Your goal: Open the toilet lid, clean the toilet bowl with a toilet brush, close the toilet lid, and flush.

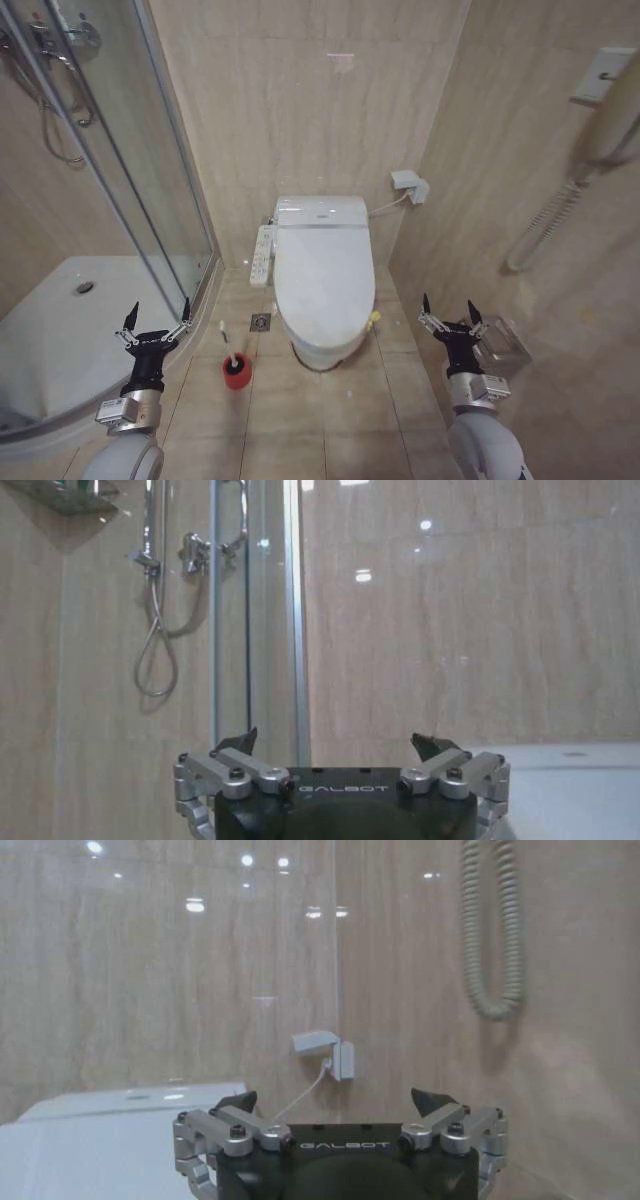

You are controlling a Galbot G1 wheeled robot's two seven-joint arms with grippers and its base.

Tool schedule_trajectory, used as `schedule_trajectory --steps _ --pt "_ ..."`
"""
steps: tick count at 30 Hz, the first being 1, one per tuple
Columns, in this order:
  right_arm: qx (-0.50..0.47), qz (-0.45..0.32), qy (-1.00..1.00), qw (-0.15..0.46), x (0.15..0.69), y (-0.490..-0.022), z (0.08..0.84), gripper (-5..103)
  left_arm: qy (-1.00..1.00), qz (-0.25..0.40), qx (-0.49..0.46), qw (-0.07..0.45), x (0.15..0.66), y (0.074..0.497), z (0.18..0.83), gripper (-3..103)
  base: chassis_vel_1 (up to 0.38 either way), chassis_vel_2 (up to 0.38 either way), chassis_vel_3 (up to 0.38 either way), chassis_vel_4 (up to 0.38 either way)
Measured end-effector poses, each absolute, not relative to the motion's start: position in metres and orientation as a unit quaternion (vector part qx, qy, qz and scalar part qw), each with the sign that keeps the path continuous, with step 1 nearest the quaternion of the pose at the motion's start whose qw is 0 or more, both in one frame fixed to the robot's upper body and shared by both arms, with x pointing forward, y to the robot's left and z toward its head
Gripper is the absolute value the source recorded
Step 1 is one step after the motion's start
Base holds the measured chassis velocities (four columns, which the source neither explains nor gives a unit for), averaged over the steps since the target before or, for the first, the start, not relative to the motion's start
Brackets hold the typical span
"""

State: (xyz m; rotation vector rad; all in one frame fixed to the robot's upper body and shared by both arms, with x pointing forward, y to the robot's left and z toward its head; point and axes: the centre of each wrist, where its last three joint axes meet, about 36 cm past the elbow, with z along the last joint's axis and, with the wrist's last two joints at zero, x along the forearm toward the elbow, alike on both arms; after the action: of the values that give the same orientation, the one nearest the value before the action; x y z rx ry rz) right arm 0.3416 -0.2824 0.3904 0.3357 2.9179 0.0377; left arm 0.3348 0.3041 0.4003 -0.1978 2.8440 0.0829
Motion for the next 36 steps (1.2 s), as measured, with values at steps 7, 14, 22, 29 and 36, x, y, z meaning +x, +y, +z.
schedule_trajectory --steps 7,14,22,29,36 --pt "0.114 0.013 0.988 0.102 0.3417 -0.2824 0.3905 100 0.987 0.029 -0.069 0.145 0.335 0.3041 0.4005 100 0.045 -0.055 -0.055 0.039" --pt "0.114 0.013 0.988 0.102 0.3419 -0.2824 0.3906 100 0.987 0.029 -0.069 0.145 0.335 0.3041 0.4005 100 -0.028 0.023 0.023 -0.013" --pt "0.114 0.013 0.988 0.102 0.3417 -0.2824 0.3905 100 0.987 0.029 -0.069 0.144 0.3349 0.3041 0.4004 100 0.164 -0.153 -0.146 0.152" --pt "0.114 0.013 0.988 0.102 0.3416 -0.2824 0.3904 100 0.987 0.029 -0.069 0.144 0.3348 0.3041 0.4004 100 0.152 -0.117 -0.141 0.133" --pt "0.114 0.013 0.988 0.102 0.3418 -0.2824 0.3905 100 0.987 0.029 -0.069 0.145 0.335 0.3041 0.4005 100 -0.043 0.027 0.049 -0.038"
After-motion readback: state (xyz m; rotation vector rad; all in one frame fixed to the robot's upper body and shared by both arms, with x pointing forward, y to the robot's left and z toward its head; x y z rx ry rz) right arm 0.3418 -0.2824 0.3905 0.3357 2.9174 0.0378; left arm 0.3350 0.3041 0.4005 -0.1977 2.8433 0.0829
